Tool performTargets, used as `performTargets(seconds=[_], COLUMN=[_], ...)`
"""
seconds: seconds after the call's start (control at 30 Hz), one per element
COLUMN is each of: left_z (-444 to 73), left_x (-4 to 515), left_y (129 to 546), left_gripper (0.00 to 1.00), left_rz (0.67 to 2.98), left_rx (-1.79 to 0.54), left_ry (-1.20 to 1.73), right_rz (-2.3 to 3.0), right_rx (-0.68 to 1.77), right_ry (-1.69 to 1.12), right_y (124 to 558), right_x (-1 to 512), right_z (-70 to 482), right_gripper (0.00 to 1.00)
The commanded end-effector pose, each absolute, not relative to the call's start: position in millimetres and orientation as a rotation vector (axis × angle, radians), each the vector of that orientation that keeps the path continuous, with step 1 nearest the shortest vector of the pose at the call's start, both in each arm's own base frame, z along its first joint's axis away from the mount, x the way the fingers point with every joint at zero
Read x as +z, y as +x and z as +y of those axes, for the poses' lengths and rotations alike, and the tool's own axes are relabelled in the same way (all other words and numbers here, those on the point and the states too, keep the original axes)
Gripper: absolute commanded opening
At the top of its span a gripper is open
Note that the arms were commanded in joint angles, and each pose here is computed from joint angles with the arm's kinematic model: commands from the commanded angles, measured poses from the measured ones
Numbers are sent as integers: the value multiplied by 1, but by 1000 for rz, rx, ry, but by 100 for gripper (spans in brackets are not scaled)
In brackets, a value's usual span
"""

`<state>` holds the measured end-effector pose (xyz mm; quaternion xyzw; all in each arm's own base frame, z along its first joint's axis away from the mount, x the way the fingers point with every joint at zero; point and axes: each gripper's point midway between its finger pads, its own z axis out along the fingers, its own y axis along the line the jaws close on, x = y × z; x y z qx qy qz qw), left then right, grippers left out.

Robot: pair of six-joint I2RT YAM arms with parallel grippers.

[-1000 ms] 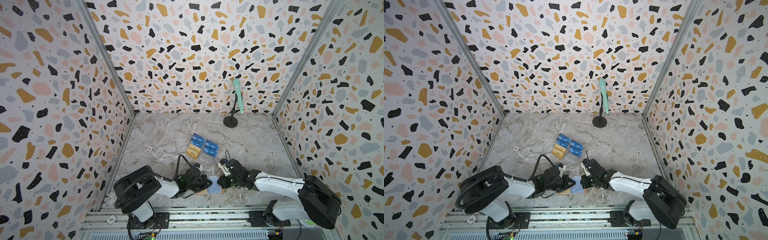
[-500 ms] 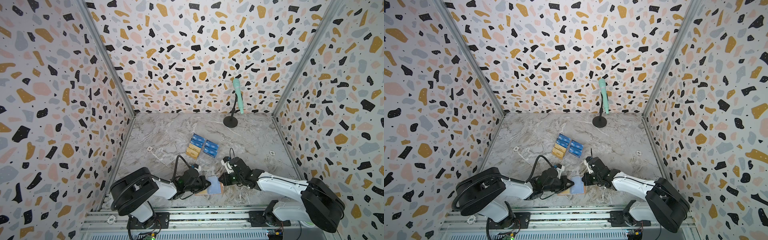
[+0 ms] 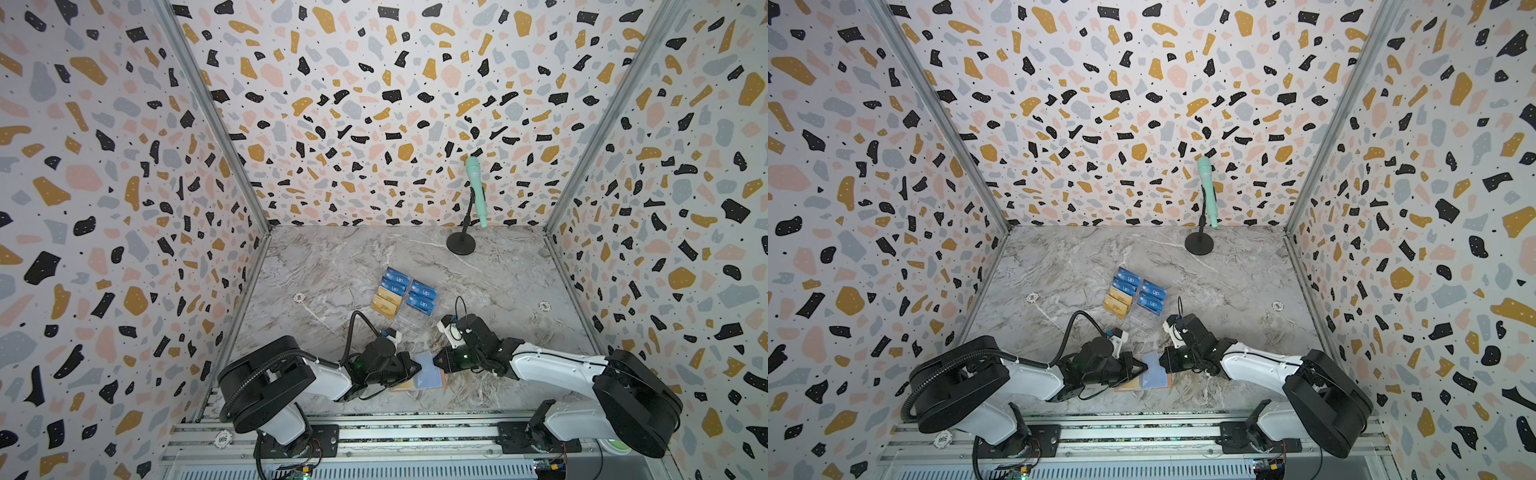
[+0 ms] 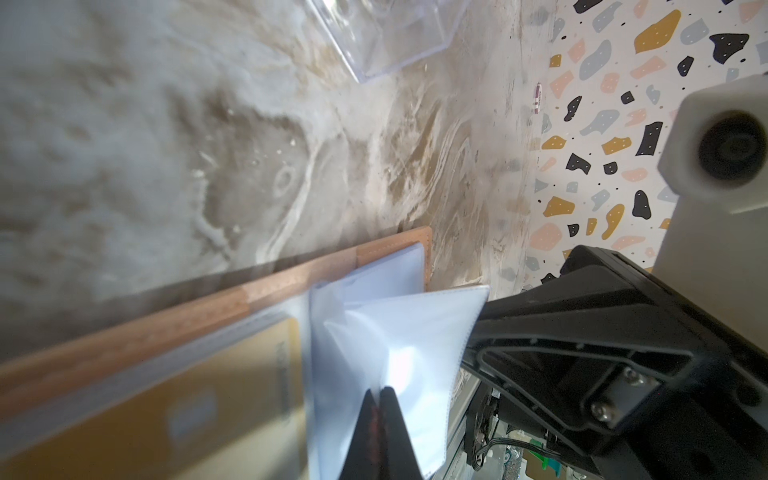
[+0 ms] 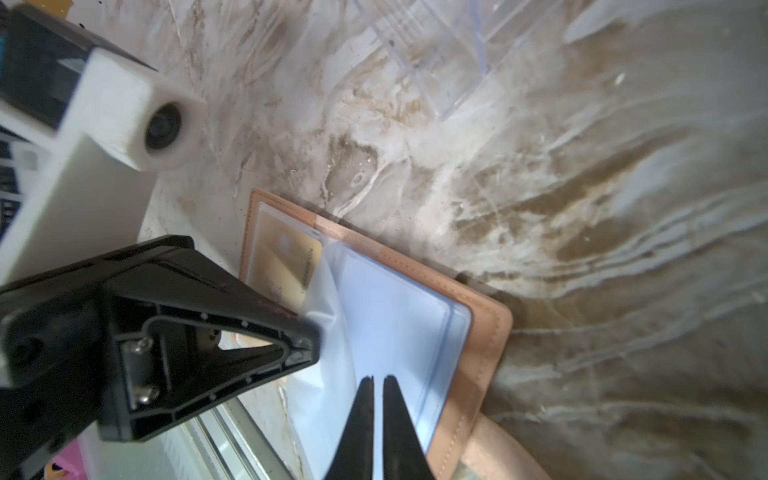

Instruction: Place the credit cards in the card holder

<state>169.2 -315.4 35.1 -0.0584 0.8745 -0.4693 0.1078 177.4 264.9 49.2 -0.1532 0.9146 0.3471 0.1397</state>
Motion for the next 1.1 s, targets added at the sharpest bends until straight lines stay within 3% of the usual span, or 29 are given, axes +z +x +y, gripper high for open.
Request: performTargets(seconds=[0.0,0.3,0.7,0.8,0.93,1.07], left_z=[-319,-319,-313,-302,-253,-248], left_x=[48,53,58,56,48,66], left_y=[169,169,165,165,178,181], left_gripper=[1,6,45,49,51,53], left_rz=[2508,2485,2510,2561,2624,2558], left_rx=[-1433,-1461,-1422,-1292,-853,-903], left_ry=[-135,-131,-109,-83,-132,-147], right_rz=[2629,2619,2585,2575,2562,2544], right_rx=[1047,1133,1202,1223,1249,1268], right_ry=[-483,-505,-596,-631,-668,-696], right_y=[173,165,157,153,149,148], right_x=[50,48,56,56,56,58], right_z=[270,277,293,300,309,317], right_gripper=[9,9,9,9,9,8])
